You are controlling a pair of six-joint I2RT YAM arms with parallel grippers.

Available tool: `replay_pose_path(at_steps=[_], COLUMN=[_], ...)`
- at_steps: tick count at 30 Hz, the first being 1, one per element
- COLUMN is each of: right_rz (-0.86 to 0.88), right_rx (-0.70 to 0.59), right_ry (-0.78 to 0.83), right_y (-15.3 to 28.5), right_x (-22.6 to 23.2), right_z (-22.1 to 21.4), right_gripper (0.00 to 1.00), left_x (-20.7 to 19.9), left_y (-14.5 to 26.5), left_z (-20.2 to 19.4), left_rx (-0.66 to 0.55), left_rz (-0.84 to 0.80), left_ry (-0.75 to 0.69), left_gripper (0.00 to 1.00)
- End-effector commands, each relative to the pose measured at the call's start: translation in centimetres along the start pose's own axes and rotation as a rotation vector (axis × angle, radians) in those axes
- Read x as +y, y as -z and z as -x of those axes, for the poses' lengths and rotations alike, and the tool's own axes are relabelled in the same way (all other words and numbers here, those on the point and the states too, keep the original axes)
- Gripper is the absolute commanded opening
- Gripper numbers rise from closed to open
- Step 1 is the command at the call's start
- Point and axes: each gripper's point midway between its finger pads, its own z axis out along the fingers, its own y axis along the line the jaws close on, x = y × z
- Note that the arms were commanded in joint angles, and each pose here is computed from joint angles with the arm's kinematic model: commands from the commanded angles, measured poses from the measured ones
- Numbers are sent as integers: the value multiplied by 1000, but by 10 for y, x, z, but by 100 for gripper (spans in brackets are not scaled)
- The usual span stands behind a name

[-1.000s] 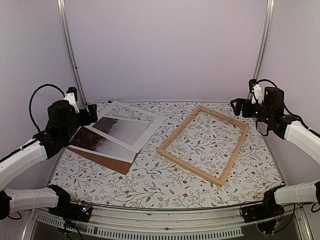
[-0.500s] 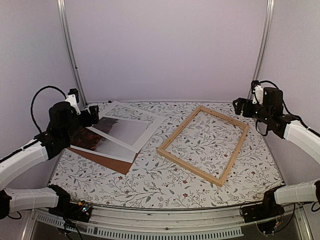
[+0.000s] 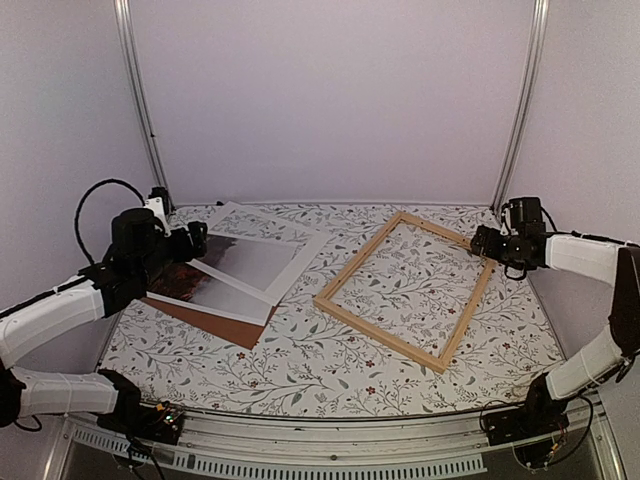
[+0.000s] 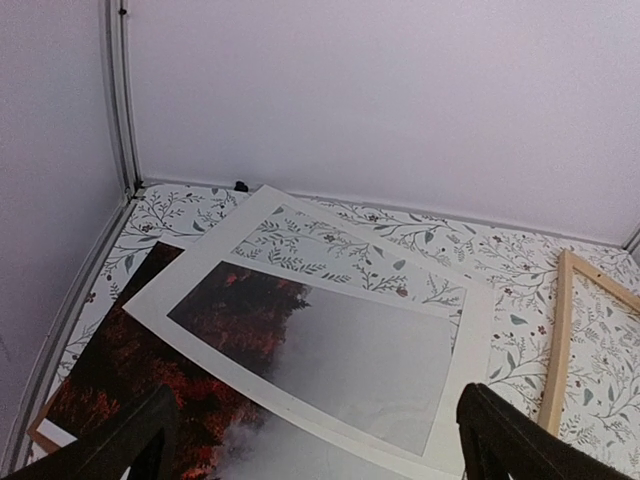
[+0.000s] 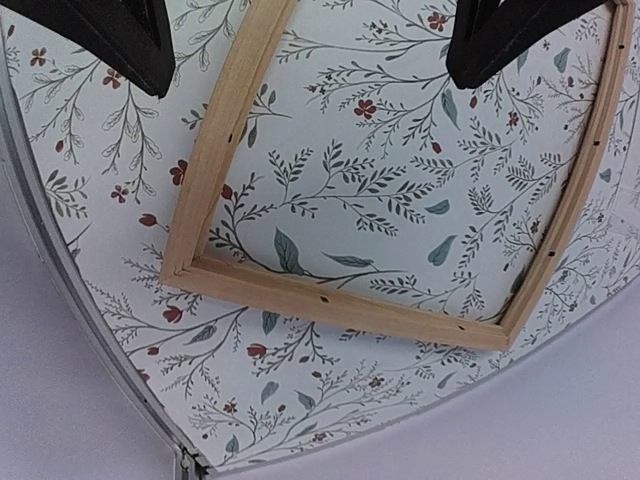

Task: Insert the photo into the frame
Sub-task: Rotate the frame body at the center of the board.

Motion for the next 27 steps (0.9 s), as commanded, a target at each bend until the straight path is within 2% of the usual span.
replay_pose_path(at_steps=[1,4,10,27], right_rz=[-6,6,-82,-4], right_rx=[101,156,192,305], right_ry=[-48,-50,-48,8], right_y=[-28,-44,-65,-94], right_x=[-10,-13,-36,-26], right_z=[-29,-44,-54,-65], right_gripper=[98,95,89,37], left_x=[-13,-15,-20,-26], left_y=[-4,-7,-8,-17], left_z=[-7,-11,-13,-22], left_rx=[43,58,67,102], left_rz=[-46,-54,-76,-93], left_ry=[28,40,46,34], left_gripper=[100,100,100,100])
